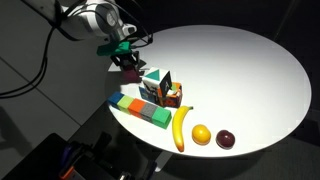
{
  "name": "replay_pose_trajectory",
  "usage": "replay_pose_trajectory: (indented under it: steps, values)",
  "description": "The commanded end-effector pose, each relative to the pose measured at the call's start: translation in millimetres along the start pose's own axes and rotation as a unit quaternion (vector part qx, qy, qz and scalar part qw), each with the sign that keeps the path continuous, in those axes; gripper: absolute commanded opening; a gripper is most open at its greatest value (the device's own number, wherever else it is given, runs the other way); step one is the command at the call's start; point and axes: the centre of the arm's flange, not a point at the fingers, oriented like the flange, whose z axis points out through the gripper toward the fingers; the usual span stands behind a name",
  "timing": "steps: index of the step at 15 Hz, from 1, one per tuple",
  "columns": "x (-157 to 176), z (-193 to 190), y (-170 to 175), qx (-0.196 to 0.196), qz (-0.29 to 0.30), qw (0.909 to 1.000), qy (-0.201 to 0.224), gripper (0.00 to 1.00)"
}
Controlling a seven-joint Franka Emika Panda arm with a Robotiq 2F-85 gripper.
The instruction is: Move the pink block from the line of blocks to the left side of the table
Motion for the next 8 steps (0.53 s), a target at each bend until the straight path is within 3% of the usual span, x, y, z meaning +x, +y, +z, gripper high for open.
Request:
replay_pose_trajectory:
  steps: [1, 8]
  values:
    - [4.3, 3.4, 0.8, 0.004, 0.048, 0.9988, 0.005, 0.30]
    - [1.3, 9.8, -0.5, 0.033, 0.083, 0.9958, 0.021, 0.33]
